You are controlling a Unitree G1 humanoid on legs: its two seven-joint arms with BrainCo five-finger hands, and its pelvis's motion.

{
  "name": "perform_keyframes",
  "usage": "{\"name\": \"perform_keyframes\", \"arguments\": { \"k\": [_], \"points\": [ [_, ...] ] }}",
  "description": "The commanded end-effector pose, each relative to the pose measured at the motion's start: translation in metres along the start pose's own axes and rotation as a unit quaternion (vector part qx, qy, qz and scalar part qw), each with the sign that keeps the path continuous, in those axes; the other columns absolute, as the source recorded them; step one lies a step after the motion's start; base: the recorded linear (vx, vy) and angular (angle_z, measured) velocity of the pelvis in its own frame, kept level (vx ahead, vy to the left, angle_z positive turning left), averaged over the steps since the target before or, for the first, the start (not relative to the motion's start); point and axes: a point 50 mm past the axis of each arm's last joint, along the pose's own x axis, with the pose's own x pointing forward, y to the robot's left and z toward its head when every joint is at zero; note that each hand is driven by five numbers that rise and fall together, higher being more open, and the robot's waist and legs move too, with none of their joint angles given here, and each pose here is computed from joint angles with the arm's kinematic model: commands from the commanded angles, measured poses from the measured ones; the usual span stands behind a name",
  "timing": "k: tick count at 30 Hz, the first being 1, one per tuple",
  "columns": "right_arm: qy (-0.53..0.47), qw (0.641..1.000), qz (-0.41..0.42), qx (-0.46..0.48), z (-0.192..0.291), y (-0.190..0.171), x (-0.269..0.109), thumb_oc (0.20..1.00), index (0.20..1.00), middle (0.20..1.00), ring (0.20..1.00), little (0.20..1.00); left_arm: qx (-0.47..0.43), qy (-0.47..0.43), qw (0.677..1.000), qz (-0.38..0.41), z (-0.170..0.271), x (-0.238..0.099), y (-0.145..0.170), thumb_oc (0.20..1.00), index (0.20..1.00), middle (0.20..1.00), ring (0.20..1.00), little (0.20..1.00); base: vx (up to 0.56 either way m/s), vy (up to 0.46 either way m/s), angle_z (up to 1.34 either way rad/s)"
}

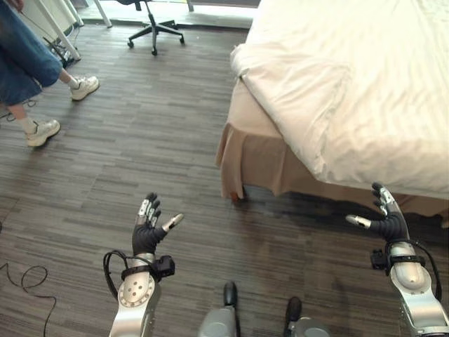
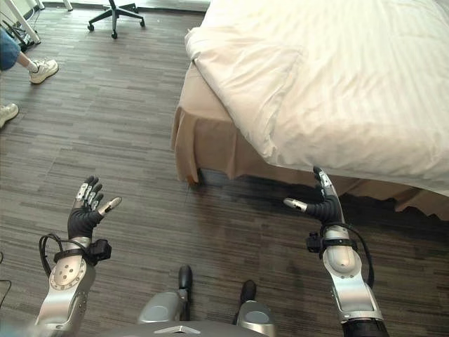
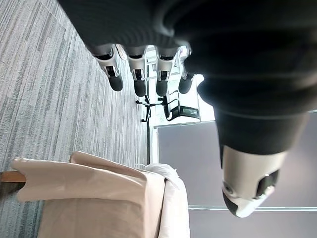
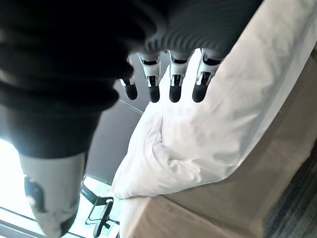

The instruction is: Making the bed.

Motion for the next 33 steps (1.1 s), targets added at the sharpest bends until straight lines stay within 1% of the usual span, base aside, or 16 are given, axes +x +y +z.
{"name": "perform_keyframes", "arguments": {
  "k": [1, 3, 4, 5, 8, 12, 14, 17, 22, 23, 24, 25, 27, 29, 30, 33],
  "points": [
    [-0.031, 0.999, -0.018, -0.016, 0.009, -0.013, 0.003, 1.0, 1.0, 1.0, 1.0, 1.0, 0.02, -0.04, 0.999, -0.01, 0.014, 0.004, 0.004, 1.0, 1.0, 1.0, 1.0, 1.0, -0.01, 0.044, -0.03],
    [-0.03, 0.999, -0.018, -0.017, 0.009, -0.013, 0.003, 1.0, 1.0, 1.0, 1.0, 1.0, 0.021, -0.042, 0.999, -0.011, 0.015, 0.004, 0.004, 1.0, 1.0, 1.0, 1.0, 1.0, -0.01, 0.061, -0.03],
    [-0.003, 0.992, 0.124, 0.006, 0.006, 0.073, 0.016, 1.0, 1.0, 1.0, 1.0, 1.0, 0.041, 0.131, 0.983, 0.119, -0.056, -0.022, 0.051, 1.0, 1.0, 1.0, 1.0, 1.0, -0.02, 0.182, -0.44],
    [-0.017, 0.991, 0.135, -0.016, 0.012, 0.072, 0.018, 1.0, 1.0, 1.0, 1.0, 1.0, 0.048, 0.13, 0.985, 0.105, -0.053, -0.022, 0.049, 1.0, 1.0, 1.0, 1.0, 1.0, -0.02, 0.172, -0.56],
    [-0.032, 0.99, 0.138, -0.019, 0.02, 0.076, 0.022, 1.0, 1.0, 1.0, 1.0, 1.0, 0.076, 0.136, 0.983, 0.096, -0.054, -0.016, 0.05, 1.0, 1.0, 1.0, 1.0, 1.0, -0.02, 0.114, -0.02],
    [-0.038, 0.99, 0.134, -0.026, 0.022, 0.075, 0.024, 1.0, 1.0, 1.0, 1.0, 1.0, 0.082, 0.126, 0.984, 0.091, -0.051, -0.005, 0.046, 1.0, 1.0, 1.0, 1.0, 1.0, 0.07, 0.029, 0.4],
    [-0.046, 0.989, 0.135, -0.024, 0.026, 0.077, 0.027, 1.0, 1.0, 1.0, 1.0, 1.0, 0.1, 0.111, 0.984, 0.099, -0.044, 0.001, 0.053, 1.0, 1.0, 1.0, 1.0, 1.0, 0.14, -0.064, 0.74],
    [-0.059, 0.988, 0.14, -0.019, 0.033, 0.083, 0.03, 1.0, 1.0, 1.0, 1.0, 1.0, 0.104, 0.097, 0.983, 0.115, -0.038, -0.001, 0.057, 1.0, 1.0, 1.0, 1.0, 1.0, 0.15, -0.09, -0.25],
    [-0.054, 0.99, 0.129, -0.031, 0.03, 0.079, 0.033, 1.0, 1.0, 1.0, 1.0, 1.0, 0.088, 0.09, 0.984, 0.124, -0.037, 0.001, 0.053, 1.0, 1.0, 1.0, 1.0, 1.0, 0.08, 0.002, -0.23],
    [-0.049, 0.99, 0.129, -0.033, 0.027, 0.078, 0.029, 1.0, 1.0, 1.0, 1.0, 1.0, 0.091, 0.082, 0.986, 0.115, -0.036, -0.008, 0.048, 1.0, 1.0, 1.0, 1.0, 1.0, 0.15, 0.062, 0.06],
    [-0.048, 0.99, 0.129, -0.034, 0.027, 0.078, 0.029, 1.0, 1.0, 1.0, 1.0, 1.0, 0.091, 0.083, 0.986, 0.115, -0.037, -0.009, 0.047, 1.0, 1.0, 1.0, 1.0, 1.0, 0.18, 0.076, 0.01],
    [-0.054, 0.99, 0.122, -0.043, 0.027, 0.073, 0.028, 1.0, 1.0, 1.0, 1.0, 1.0, 0.076, 0.103, 0.986, 0.106, -0.045, -0.025, 0.043, 1.0, 1.0, 1.0, 1.0, 1.0, 0.13, 0.077, -0.04],
    [-0.057, 0.99, 0.117, -0.048, 0.027, 0.069, 0.028, 1.0, 1.0, 1.0, 1.0, 1.0, 0.071, 0.106, 0.986, 0.108, -0.045, -0.031, 0.044, 1.0, 1.0, 1.0, 1.0, 1.0, 0.19, 0.155, 0.01],
    [-0.055, 0.991, 0.106, -0.054, 0.025, 0.065, 0.03, 1.0, 1.0, 1.0, 1.0, 1.0, 0.067, 0.101, 0.987, 0.105, -0.043, -0.031, 0.042, 1.0, 1.0, 1.0, 1.0, 1.0, 0.19, 0.201, 0.18],
    [-0.049, 0.993, 0.095, -0.055, 0.022, 0.061, 0.031, 1.0, 1.0, 1.0, 1.0, 1.0, 0.074, 0.078, 0.99, 0.093, -0.036, -0.022, 0.037, 1.0, 1.0, 1.0, 1.0, 1.0, 0.14, 0.163, 0.13],
    [-0.048, 0.993, 0.092, -0.064, 0.02, 0.058, 0.03, 1.0, 1.0, 1.0, 1.0, 1.0, 0.073, 0.06, 0.992, 0.08, -0.029, -0.02, 0.033, 1.0, 1.0, 1.0, 1.0, 1.0, 0.15, 0.235, -0.01]
  ]
}}
